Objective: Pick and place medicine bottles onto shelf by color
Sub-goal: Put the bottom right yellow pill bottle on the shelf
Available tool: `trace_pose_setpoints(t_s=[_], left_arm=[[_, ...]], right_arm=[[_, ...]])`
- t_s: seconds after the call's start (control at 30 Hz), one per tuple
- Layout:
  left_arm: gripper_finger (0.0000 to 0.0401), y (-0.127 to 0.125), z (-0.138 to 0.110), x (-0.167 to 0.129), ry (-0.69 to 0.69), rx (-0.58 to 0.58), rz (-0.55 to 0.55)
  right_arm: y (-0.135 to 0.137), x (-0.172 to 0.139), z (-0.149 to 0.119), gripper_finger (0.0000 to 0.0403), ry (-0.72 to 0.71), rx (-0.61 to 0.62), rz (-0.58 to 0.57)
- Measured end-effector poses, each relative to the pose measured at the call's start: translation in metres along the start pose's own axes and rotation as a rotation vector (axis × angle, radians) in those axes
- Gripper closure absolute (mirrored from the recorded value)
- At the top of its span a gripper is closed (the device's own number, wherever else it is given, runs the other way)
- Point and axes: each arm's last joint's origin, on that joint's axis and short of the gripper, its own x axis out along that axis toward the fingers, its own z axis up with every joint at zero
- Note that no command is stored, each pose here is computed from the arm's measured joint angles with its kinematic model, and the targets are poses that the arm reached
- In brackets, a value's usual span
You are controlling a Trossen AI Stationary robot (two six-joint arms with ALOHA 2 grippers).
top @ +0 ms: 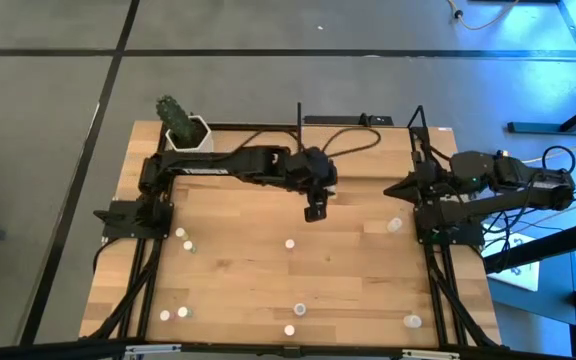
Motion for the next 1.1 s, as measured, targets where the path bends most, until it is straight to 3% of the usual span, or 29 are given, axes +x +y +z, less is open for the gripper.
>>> trace_pose_setpoints(t_s=[0.2,0.53,1.1], left_arm=[[0.0307,-0.005,-0.013,0.036,0.076,0.007,-0.022],[0.0306,-0.011,-0.036,0.084,0.186,0.007,-0.052],[0.0306,-0.009,-0.048,0.112,0.196,-0.072,-0.012]], right_arm=[[0.002,0.007,0.009,0.0391,0.098,-0.008,-0.012],[0.002,0.012,0.003,0.0391,0.211,-0.006,0.001],[0.002,0.012,0.003,0.0391,0.209,-0.038,0.008]])
